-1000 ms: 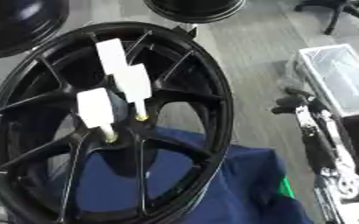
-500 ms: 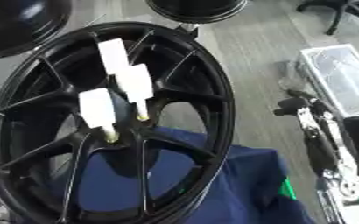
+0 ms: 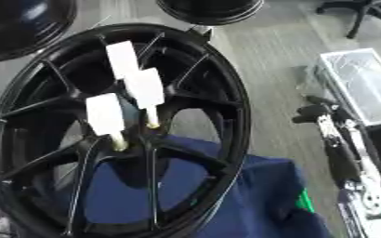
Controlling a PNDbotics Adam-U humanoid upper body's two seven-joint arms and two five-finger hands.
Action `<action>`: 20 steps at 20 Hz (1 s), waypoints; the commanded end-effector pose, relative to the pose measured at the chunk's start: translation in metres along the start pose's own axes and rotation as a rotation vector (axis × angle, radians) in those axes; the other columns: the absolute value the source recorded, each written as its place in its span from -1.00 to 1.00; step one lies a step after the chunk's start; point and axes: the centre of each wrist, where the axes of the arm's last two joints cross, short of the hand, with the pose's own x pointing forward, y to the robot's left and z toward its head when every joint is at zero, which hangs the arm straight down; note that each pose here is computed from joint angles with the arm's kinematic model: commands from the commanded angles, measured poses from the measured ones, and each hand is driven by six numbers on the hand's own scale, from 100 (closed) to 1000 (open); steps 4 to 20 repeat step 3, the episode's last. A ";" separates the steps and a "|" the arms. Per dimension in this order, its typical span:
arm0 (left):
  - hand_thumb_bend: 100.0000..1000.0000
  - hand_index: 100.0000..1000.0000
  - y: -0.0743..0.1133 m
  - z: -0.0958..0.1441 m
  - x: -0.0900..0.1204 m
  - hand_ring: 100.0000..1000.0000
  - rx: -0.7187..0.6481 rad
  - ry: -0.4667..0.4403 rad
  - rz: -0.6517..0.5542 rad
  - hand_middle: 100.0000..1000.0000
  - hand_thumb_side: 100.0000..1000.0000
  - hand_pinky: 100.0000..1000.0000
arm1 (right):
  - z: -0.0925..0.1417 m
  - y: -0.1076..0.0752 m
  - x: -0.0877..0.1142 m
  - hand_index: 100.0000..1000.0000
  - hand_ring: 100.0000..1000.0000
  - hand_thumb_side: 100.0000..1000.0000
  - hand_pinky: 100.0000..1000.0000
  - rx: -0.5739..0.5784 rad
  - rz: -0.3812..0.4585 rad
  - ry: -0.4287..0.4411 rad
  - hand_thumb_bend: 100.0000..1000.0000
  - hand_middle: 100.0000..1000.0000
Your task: Pull the pin out of the wheel hub.
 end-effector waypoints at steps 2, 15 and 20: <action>-0.86 0.60 -0.035 -0.003 -0.001 0.48 0.102 -0.053 0.324 0.43 0.32 0.47 | -0.004 0.000 0.008 0.54 0.18 0.27 1.00 0.009 -0.006 -0.032 -1.00 0.13; -0.84 0.61 -0.043 -0.004 -0.003 0.48 0.115 -0.056 0.376 0.44 0.32 0.47 | -0.004 0.000 0.007 0.54 0.18 0.27 1.00 0.009 -0.008 -0.033 -1.00 0.13; -0.84 0.61 -0.043 -0.004 -0.003 0.48 0.115 -0.056 0.376 0.44 0.32 0.47 | -0.004 0.000 0.007 0.54 0.18 0.27 1.00 0.009 -0.008 -0.033 -1.00 0.13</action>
